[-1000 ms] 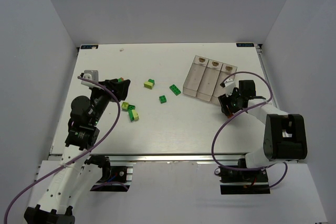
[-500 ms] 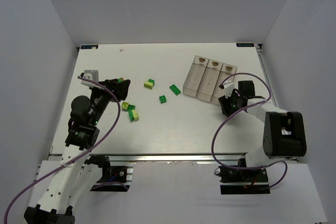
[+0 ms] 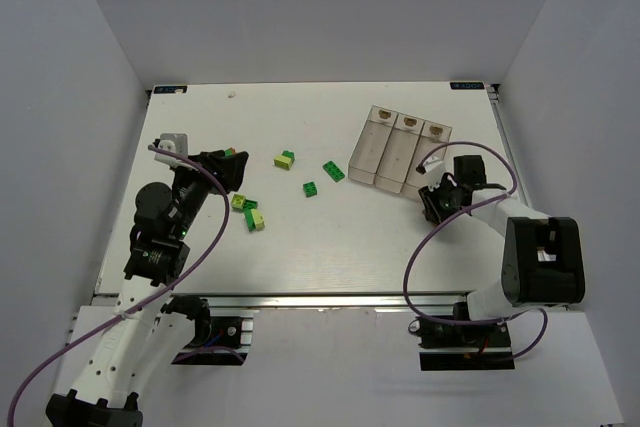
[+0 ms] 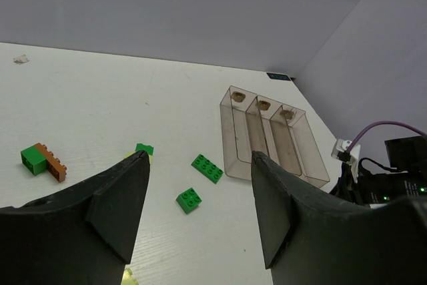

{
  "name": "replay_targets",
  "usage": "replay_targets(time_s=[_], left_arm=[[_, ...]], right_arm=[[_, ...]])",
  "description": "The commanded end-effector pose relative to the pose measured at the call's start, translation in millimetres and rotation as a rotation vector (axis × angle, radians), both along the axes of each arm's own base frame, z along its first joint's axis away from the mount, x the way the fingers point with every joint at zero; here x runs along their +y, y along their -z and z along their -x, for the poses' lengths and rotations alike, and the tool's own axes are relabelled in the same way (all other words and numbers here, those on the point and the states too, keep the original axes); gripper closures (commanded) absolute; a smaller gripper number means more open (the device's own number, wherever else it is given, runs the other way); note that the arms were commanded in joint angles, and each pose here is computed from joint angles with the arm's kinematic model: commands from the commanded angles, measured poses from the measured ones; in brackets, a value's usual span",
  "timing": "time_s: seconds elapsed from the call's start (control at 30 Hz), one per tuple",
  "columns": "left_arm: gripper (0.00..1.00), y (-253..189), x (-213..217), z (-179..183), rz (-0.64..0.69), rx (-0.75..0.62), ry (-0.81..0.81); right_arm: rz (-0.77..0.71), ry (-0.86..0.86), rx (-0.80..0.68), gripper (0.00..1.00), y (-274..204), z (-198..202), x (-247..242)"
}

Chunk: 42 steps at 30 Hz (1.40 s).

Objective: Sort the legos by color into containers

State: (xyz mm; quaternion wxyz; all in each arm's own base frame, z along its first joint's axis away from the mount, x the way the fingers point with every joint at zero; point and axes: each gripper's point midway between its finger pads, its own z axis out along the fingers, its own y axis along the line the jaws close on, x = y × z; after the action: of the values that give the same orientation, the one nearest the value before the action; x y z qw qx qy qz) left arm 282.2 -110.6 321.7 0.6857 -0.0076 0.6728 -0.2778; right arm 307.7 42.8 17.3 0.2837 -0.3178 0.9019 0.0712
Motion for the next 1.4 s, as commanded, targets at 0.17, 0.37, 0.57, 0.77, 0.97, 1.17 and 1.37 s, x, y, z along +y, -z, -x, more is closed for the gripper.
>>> replay_targets(time_s=[0.17,0.37,0.57,0.77,0.97,1.17,1.37], left_arm=[[0.28,-8,0,2,-0.001,-0.021,0.005],[0.28,-8,0,2,-0.002,-0.022,0.007],[0.28,-6,0,1,-0.003,-0.018,0.005],[0.28,-4,-1,-1,-0.007,-0.011,0.008],[0.28,-3,-2,-1,-0.008,-0.008,0.013],[0.28,-3,-2,-1,-0.007,-0.006,0.016],[0.28,-1,-3,-3,-0.009,0.000,0.017]], right_arm=[[-0.071,-0.092,-0.005,0.95,-38,41,16],[-0.161,-0.144,-0.108,0.98,-91,46,33],[-0.277,-0.129,-0.227,1.00,-147,14,51],[-0.403,-0.005,-0.265,1.00,-167,-47,62],[-0.410,0.111,-0.226,0.97,-151,-104,58],[-0.335,0.156,-0.250,0.84,-132,-124,44],[-0.302,0.187,-0.220,0.39,-109,-125,37]])
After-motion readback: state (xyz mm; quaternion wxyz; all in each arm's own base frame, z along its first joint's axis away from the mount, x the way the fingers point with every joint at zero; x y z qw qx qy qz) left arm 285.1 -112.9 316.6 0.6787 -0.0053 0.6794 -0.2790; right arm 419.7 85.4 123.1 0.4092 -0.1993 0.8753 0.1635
